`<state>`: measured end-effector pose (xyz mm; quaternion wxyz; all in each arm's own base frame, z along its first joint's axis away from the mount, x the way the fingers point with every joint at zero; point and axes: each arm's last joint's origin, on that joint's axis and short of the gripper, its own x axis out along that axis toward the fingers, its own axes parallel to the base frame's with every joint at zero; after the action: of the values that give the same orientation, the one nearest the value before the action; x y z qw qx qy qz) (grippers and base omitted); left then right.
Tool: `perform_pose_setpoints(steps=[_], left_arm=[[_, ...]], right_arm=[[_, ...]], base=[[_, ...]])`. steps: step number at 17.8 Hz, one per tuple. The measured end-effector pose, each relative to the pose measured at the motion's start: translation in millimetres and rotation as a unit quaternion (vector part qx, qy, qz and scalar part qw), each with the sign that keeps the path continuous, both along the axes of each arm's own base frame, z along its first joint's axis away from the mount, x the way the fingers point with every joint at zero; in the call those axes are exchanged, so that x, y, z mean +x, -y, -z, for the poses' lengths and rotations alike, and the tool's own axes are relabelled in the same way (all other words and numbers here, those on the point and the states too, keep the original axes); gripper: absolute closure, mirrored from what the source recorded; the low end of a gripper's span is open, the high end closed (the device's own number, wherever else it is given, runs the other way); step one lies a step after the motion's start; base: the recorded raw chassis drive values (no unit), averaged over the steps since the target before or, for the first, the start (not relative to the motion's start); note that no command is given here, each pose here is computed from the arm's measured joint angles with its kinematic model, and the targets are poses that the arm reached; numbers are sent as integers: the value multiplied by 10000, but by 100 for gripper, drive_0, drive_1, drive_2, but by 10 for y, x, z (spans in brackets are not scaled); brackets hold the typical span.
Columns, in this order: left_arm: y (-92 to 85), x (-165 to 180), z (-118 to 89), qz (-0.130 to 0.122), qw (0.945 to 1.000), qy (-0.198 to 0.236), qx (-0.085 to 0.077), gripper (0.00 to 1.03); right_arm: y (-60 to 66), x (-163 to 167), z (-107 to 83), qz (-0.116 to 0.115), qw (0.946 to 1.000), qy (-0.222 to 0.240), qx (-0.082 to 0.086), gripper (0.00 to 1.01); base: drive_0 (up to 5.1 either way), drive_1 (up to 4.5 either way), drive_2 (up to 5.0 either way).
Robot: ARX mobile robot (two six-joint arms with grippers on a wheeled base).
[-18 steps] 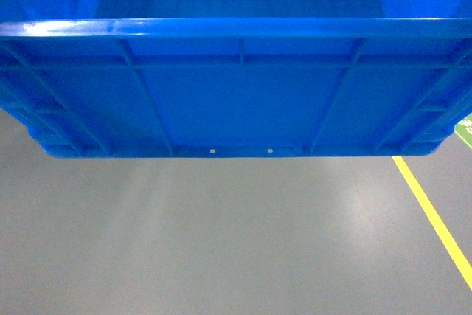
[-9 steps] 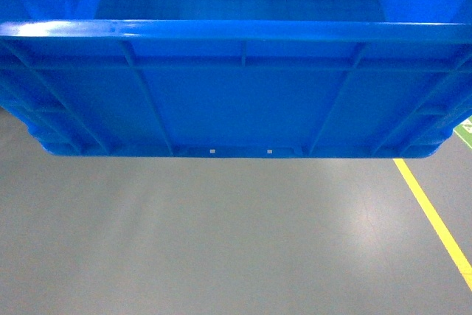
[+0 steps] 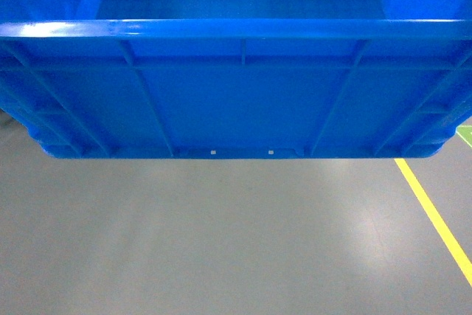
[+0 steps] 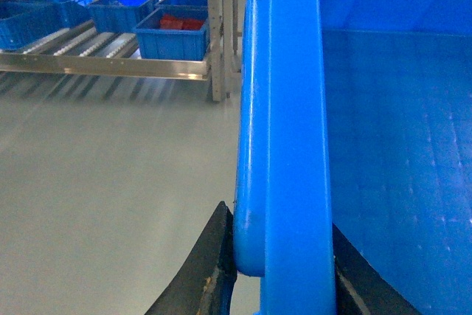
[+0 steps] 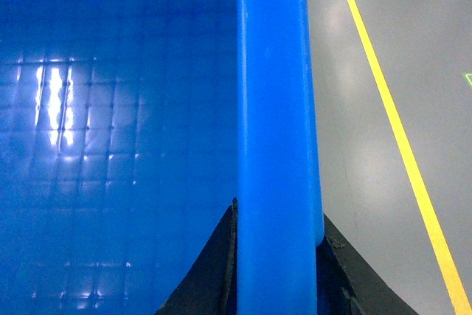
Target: Place box next to blue box on left shelf
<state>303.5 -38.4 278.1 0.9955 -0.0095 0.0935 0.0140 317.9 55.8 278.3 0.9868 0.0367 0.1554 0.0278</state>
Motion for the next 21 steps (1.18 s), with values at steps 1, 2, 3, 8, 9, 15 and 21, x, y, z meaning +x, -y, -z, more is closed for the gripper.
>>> perform_pose_setpoints(steps=[1, 2, 3, 8, 9, 15, 21], left_arm=[[0, 0, 0, -2, 10000, 2, -2, 83], [0, 0, -2, -2, 10000, 10, -3, 83], [1, 0, 0, 0, 10000, 0, 0, 83], [1, 0, -6, -3, 10000, 29, -7, 83], [1, 0, -7, -4, 10000, 30, -5, 83], [0, -1, -2, 0, 10000, 6, -3, 83], [0, 0, -2, 1, 10000, 11, -6, 83]], right_arm=[[0, 0, 0, 0, 10000, 0, 0, 81], [0, 0, -1, -6, 10000, 7, 1, 81], [0, -1, 4, -2, 10000, -21, -3, 81], [0, 1, -4, -2, 10000, 21, 4, 81], [0, 1, -4, -2, 10000, 19, 4, 81], [0, 0, 0, -2, 10000, 2, 1, 81], [0, 0, -1, 4, 10000, 4, 0, 81]], base=[[0, 430, -431], [-1, 430, -433], [-4, 428, -436], [-2, 430, -434], [-7, 425, -439], [-6, 426, -438], [0, 431, -432]])
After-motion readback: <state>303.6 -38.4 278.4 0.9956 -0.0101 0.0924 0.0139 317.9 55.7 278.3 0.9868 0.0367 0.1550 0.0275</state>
